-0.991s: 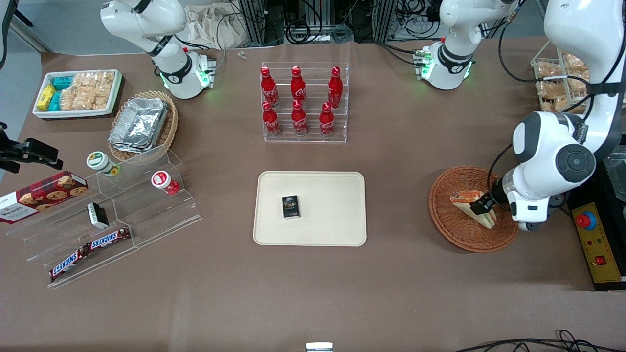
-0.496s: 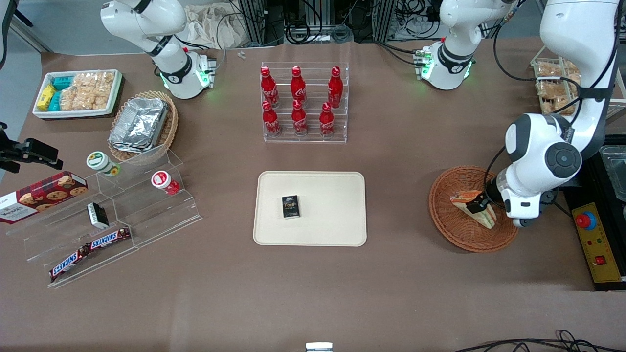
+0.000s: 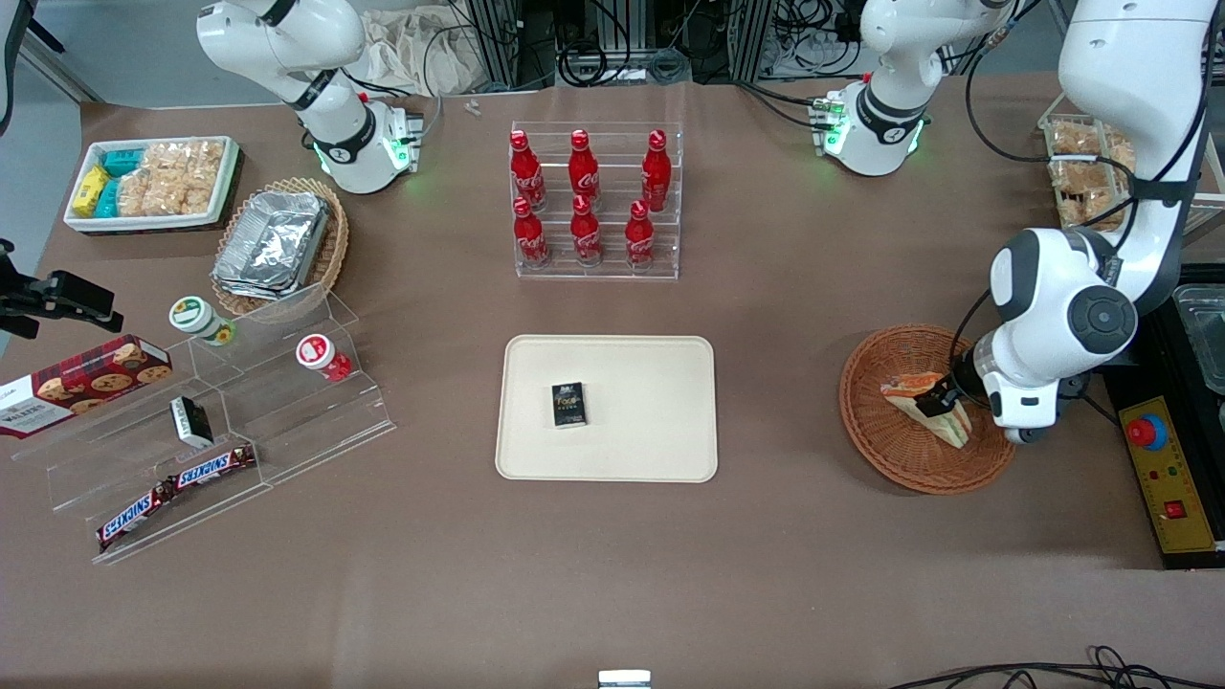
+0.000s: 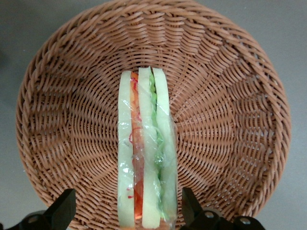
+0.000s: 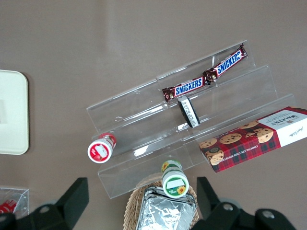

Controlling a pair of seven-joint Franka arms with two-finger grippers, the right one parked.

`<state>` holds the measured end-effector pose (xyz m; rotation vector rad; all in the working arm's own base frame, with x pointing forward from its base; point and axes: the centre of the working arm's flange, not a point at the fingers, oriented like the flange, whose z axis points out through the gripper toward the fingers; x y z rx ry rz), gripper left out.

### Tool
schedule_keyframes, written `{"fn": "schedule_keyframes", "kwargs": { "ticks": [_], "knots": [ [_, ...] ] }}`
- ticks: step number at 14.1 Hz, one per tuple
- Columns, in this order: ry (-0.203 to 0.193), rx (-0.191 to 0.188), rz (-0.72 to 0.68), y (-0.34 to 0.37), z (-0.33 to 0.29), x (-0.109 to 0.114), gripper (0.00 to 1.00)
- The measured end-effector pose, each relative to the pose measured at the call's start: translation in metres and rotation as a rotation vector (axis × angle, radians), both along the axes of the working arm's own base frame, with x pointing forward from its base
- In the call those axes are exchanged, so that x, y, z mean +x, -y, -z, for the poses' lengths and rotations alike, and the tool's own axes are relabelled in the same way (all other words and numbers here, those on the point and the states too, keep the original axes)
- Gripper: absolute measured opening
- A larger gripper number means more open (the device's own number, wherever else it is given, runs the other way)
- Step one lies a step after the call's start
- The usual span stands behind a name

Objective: Place sandwich from basket to tray
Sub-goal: 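Lower the left gripper and close it on the sandwich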

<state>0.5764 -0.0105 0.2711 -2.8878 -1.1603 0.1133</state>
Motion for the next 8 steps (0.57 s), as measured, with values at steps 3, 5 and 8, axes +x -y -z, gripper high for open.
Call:
{"fn": "schedule_keyframes", "kwargs": {
  "ticks": [3,5,8],
  "knots": [
    [0.002,-0.007,0.0,0.001,0.008,0.001,1.0],
    [-0.003,-0.01,-0.002,0.0,0.014,0.001,1.0],
    [-0.003,-0.011,-0.011,-0.005,0.02,0.001,0.97]
  ]
}}
